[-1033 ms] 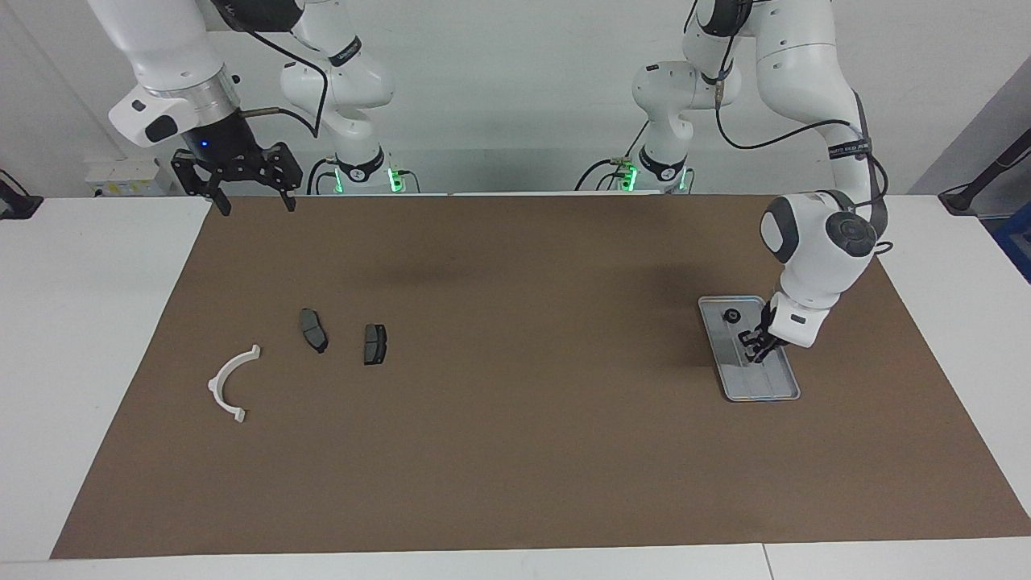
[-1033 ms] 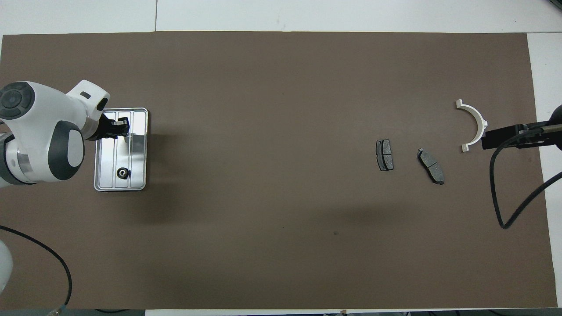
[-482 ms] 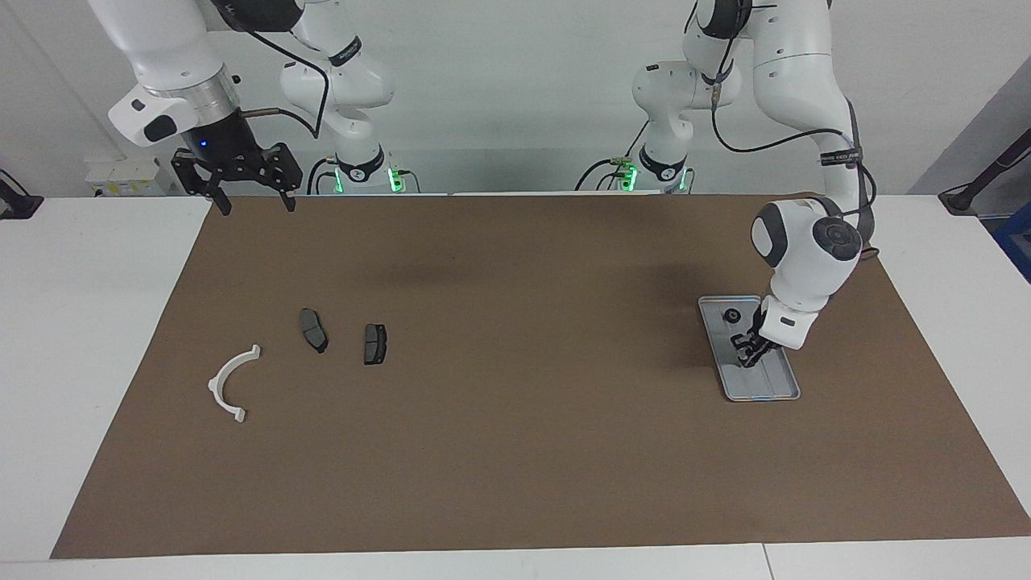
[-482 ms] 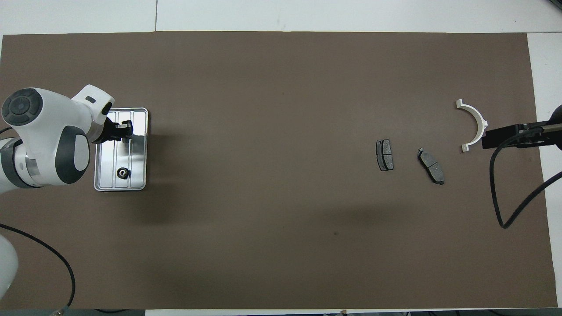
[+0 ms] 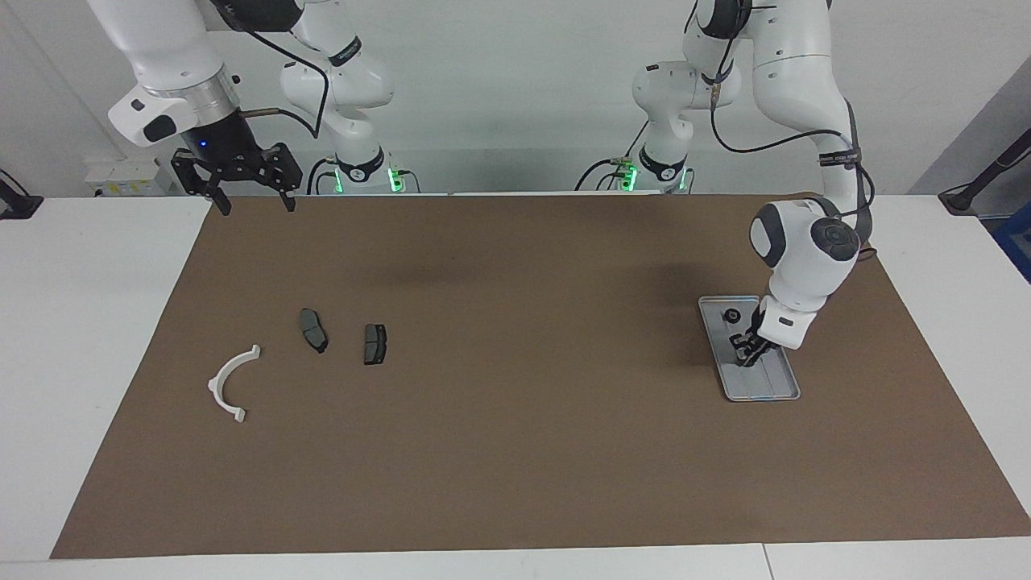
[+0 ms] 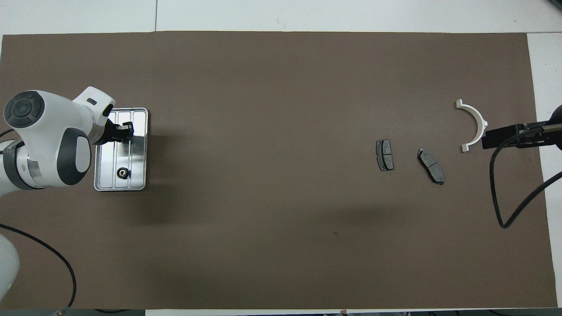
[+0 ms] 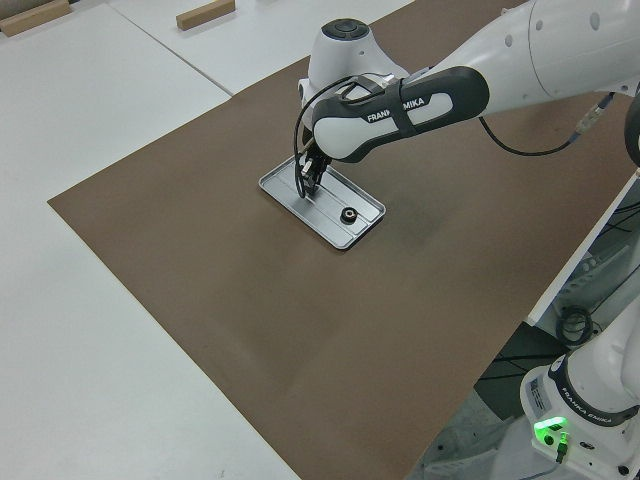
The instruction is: Pick bearing gear from pile to tray
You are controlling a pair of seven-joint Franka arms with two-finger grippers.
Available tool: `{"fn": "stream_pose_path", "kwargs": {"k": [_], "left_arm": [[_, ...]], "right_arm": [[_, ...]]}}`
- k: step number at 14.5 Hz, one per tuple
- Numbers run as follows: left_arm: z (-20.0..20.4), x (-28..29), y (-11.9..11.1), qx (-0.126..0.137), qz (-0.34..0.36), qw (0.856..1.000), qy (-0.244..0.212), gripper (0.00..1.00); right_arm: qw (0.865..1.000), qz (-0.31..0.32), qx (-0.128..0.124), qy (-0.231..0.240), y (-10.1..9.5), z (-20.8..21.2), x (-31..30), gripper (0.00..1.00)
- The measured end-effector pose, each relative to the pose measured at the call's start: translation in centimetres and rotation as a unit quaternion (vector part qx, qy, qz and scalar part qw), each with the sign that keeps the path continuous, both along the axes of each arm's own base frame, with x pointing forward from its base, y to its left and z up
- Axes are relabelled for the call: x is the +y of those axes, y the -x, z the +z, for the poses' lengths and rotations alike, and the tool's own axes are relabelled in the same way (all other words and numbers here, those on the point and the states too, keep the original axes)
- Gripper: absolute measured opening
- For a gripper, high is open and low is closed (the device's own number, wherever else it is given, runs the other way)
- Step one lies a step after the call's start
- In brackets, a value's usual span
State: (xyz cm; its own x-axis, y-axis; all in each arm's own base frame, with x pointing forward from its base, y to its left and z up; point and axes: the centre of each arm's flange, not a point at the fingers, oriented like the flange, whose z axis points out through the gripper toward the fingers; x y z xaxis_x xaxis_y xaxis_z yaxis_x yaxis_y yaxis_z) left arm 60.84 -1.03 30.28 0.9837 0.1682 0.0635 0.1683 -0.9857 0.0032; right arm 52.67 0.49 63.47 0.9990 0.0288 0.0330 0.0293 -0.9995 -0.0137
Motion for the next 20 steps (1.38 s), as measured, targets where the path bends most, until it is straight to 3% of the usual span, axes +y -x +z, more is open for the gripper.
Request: {"fn": "stream_pose_path", "kwargs": {"k": [10,12,17,18,20], "left_arm": [[-0.2,0.0,0.1,0.001,0.0,1.0,0.0,0.24],[-0.2,0.2,0.1,0.001,0.001,1.0,0.0,0.39],[2.2,0.5,-0.2,0.013,0.003,1.0,-0.001,0.93],[4.6,0.5,-0.3,0.023,0.004,1.0,-0.001,1.0],[11.2,0.7,0.4,0.039,0.007,0.999,-0.001,1.0]], "right_arm": [[1.0,0.0,-0.001,0.0,0.0,0.0,0.0,1.0],[1.0,0.0,-0.001,0.0,0.0,0.0,0.0,1.0],[1.0,0.0,-0.001,0.0,0.0,0.0,0.0,1.0],[1.0,0.0,-0.001,0.0,0.0,0.0,0.0,1.0],[1.0,0.0,-0.001,0.0,0.0,0.0,0.0,1.0]]}}
